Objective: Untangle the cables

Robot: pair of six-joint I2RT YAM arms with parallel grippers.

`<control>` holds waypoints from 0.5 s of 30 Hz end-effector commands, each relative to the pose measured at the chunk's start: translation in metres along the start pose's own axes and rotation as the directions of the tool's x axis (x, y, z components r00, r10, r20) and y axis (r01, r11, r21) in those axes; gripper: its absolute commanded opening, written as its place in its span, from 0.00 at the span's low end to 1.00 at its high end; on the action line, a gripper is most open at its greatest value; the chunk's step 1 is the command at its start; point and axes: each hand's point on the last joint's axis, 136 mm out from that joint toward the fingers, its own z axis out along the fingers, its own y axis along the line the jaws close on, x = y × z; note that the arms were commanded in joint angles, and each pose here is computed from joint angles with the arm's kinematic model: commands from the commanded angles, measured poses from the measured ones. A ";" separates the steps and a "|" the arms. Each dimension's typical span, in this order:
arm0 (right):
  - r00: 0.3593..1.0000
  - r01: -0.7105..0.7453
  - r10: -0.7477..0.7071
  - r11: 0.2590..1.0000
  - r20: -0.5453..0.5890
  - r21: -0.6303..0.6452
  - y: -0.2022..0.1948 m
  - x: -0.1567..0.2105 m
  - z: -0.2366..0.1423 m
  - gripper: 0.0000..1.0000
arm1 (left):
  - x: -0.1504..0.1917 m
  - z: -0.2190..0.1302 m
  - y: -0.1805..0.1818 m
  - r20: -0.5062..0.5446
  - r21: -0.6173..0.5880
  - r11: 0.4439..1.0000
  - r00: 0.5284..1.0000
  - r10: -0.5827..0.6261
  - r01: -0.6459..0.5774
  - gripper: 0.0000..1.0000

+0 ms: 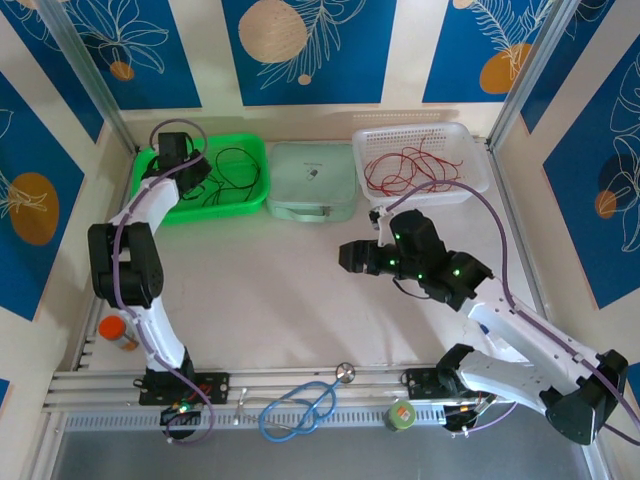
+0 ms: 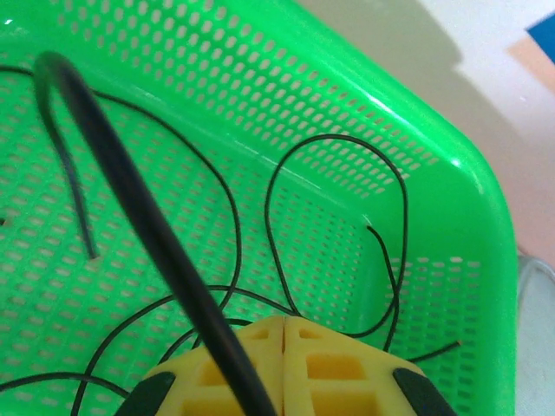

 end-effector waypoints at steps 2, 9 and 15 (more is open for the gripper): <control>1.000 0.004 -0.004 1.000 -0.004 -0.003 -0.001 0.007 -0.010 0.66 | -0.006 0.021 0.030 -0.029 -0.121 0.984 0.991 -0.133 0.128 0.01; 1.000 0.006 -0.006 1.000 0.007 0.005 -0.003 0.005 -0.014 0.67 | -0.011 0.023 0.028 -0.031 -0.125 0.978 0.985 -0.169 0.164 0.62; 1.000 0.006 -0.006 1.000 0.007 0.002 -0.002 0.005 -0.015 0.67 | -0.017 0.004 0.014 -0.028 -0.072 0.985 0.987 -0.161 0.158 0.74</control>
